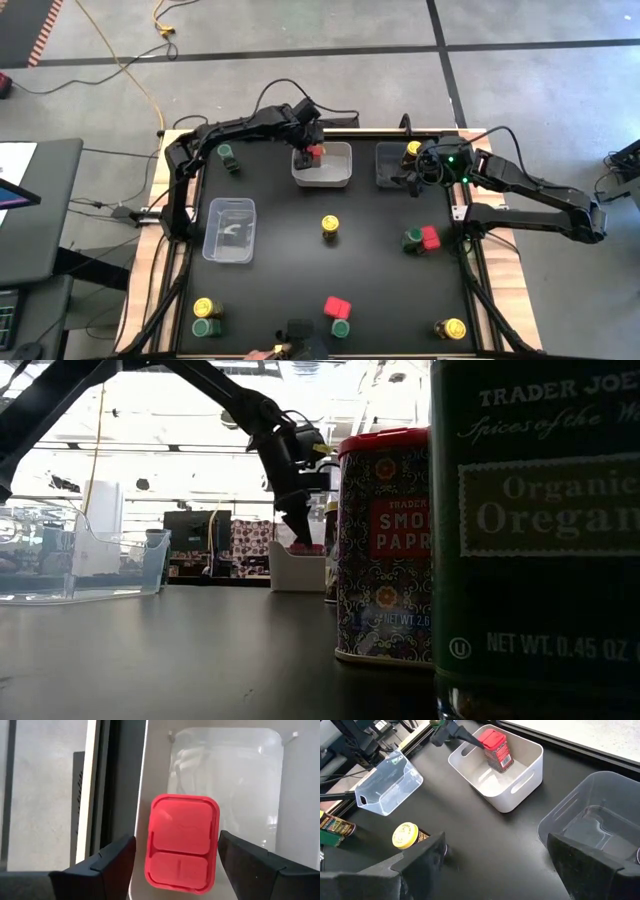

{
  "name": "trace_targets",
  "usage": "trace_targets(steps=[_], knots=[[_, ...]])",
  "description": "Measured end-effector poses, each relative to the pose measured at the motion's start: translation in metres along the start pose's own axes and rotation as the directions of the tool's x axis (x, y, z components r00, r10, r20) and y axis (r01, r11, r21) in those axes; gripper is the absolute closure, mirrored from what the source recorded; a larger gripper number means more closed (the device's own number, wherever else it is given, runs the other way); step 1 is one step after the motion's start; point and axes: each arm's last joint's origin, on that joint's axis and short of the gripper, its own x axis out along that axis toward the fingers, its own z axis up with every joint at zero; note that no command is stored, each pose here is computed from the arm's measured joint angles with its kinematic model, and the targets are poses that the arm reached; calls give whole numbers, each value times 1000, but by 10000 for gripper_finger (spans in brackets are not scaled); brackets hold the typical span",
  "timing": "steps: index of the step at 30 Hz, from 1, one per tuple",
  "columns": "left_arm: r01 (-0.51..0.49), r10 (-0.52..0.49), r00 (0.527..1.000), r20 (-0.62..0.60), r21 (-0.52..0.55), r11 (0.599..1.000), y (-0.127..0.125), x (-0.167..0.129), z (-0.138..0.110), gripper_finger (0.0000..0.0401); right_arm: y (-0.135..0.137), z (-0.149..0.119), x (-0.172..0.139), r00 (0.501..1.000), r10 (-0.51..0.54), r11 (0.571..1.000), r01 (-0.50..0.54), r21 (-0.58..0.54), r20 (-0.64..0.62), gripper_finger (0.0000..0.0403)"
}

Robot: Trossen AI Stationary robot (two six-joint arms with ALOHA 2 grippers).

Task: Sort spices by type
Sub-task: Put the bottom left yellow seasoning bottle into the black bin

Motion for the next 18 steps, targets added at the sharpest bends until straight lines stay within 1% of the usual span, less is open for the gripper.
trace_targets(steps=[7, 13, 16, 18], knots=[[35, -39, 997, -64, -60, 998, 0, -12, 1, 132, 0, -1, 0, 1000, -3, 1000, 3, 0, -5, 29], [57, -73, 992, -104, -148, 987, -5, -31, 11, 132, -2, -4, 0, 999, -21, 1000, 21, 1, -45, 29], [60, -87, 990, -111, -231, 971, -12, -43, 19, 132, -2, -5, 0, 998, -24, 1000, 24, 1, -51, 29], [51, -91, 990, -106, -331, 942, -15, -51, 25, 132, -2, -5, 0, 998, -24, 1000, 24, 1, -50, 29]])
